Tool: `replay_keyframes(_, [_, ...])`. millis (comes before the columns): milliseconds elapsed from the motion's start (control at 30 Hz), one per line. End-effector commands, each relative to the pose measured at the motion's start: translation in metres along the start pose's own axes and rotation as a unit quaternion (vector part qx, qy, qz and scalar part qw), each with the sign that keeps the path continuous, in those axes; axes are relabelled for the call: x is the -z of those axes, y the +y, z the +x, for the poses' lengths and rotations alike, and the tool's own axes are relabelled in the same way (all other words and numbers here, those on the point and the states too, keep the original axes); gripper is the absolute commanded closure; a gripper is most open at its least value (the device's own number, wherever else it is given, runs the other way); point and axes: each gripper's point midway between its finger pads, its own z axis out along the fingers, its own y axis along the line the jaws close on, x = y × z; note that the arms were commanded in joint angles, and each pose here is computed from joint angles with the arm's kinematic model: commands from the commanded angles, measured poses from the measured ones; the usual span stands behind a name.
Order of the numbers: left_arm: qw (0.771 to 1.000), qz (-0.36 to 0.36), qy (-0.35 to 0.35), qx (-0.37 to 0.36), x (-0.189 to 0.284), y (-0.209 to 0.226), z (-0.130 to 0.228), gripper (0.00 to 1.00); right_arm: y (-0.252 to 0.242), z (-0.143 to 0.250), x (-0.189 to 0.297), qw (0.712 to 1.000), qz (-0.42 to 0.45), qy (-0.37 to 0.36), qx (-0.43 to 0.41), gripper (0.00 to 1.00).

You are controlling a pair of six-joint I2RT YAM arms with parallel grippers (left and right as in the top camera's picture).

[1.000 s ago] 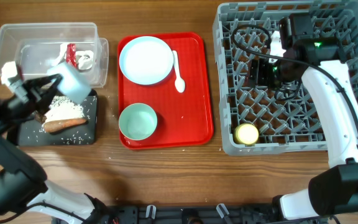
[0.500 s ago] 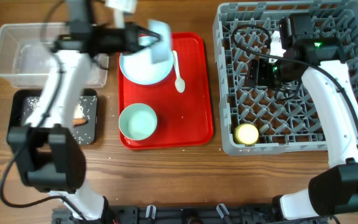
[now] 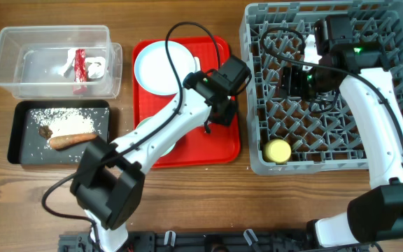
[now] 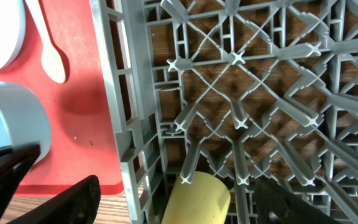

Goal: Sort waste into correct bins and load items into the dishwasher rack
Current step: 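Carry the empty light-blue bowl back toward the red tray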

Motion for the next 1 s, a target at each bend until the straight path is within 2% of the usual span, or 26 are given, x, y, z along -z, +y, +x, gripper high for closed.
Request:
replay_keyframes(0, [0.999, -0.021, 0.018, 0.041, -0.017, 0.004, 0.011, 0.96, 0.004, -0.004, 0.008, 1.0, -0.006, -0.014, 0.01, 0.19])
replay_keyframes(100, [0.997, 0.037, 0.037, 0.05, -0.027, -0.017, 0.02, 0.96, 0.004, -0.004, 0.008, 1.0, -0.006, -0.014, 0.01, 0.19])
replay_keyframes(167, [0.997, 0.051, 0.04, 0.051, -0.027, -0.021, 0.021, 0.96, 0.004, -0.004, 0.008, 1.0, -0.006, -0.014, 0.01, 0.19])
replay_keyframes(200, [0.995, 0.055, 0.043, 0.067, -0.026, -0.023, 0.021, 0.88, 0.004, -0.004, 0.008, 1.0, -0.006, -0.016, 0.01, 0.19])
replay_keyframes(300, [0.993, 0.055, 0.044, 0.09, -0.026, -0.023, 0.021, 0.73, 0.005, -0.007, 0.009, 1.0, -0.009, -0.021, 0.011, 0.19])
replay_keyframes(367, [0.991, 0.055, 0.044, 0.11, -0.026, -0.02, 0.02, 0.7, 0.014, -0.01, 0.009, 0.999, -0.033, -0.026, 0.013, 0.19])
replay_keyframes(433, [0.989, 0.058, 0.035, 0.133, -0.019, -0.01, 0.014, 0.71, 0.025, -0.015, 0.01, 0.997, -0.062, -0.034, 0.017, 0.19])
replay_keyframes(567, [0.978, 0.063, -0.015, 0.196, 0.015, 0.033, -0.008, 0.68, 0.062, -0.023, 0.013, 0.99, -0.12, -0.056, 0.046, 0.2])
replay_keyframes(700, [0.954, 0.045, -0.068, 0.287, 0.048, 0.114, -0.021, 0.68, 0.116, -0.022, -0.001, 0.985, -0.143, -0.064, 0.07, 0.22])
replay_keyframes(900, [0.91, 0.003, -0.076, 0.407, 0.052, 0.218, -0.001, 0.69, 0.155, 0.009, -0.061, 0.989, -0.095, -0.003, 0.11, 0.27])
replay_keyframes(967, [0.891, -0.015, -0.078, 0.447, 0.056, 0.255, 0.013, 0.67, 0.155, 0.018, -0.087, 0.99, -0.073, 0.024, 0.118, 0.34])
